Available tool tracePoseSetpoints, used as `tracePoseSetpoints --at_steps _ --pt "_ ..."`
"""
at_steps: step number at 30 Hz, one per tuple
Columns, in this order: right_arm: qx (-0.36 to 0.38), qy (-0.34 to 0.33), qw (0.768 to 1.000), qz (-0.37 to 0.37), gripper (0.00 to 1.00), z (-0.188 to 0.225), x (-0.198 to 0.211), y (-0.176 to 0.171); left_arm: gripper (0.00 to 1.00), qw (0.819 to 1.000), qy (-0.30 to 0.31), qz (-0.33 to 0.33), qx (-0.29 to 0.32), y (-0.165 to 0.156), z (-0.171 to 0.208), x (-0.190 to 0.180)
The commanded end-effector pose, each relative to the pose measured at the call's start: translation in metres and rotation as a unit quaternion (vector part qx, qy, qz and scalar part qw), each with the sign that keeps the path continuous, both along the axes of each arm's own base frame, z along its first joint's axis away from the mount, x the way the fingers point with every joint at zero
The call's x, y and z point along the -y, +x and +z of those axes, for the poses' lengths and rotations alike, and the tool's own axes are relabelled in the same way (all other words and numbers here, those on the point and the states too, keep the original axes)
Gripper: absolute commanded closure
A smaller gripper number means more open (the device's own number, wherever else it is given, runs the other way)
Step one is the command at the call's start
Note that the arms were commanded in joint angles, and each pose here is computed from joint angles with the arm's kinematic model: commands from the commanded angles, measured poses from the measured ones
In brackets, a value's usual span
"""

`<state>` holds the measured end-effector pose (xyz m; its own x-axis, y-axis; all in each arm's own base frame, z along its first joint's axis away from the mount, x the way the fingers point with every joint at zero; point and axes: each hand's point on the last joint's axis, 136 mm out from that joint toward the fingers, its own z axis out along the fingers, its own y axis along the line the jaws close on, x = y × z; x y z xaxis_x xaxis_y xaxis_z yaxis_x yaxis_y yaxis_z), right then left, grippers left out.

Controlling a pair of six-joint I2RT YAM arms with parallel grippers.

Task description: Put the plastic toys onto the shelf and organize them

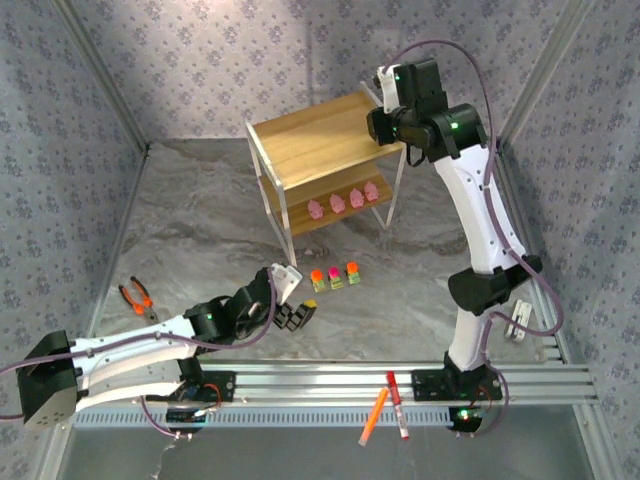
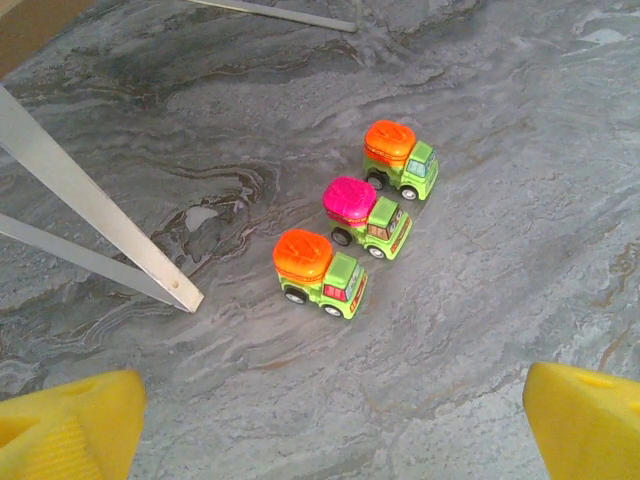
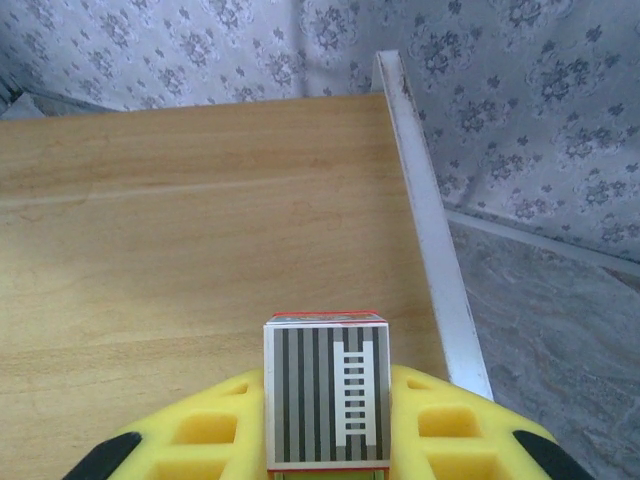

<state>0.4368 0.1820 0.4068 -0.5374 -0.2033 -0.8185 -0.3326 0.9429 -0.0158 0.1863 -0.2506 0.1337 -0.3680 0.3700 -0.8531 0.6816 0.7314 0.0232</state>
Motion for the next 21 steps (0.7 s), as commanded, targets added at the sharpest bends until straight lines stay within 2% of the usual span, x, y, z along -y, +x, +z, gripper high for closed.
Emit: tracePoseSetpoints --at_steps 1,21 --pt "-0.003 -0.005 1.000 0.012 0.79 0.002 0.001 -0.004 0.03 1.000 0.003 0.013 0.002 0.004 0.000 -0.004" --pt "-0.021 -0.023 0.999 0.016 0.78 -0.012 0.002 -0.005 0.03 1.000 0.003 0.010 -0.002 0.003 -0.001 -0.003"
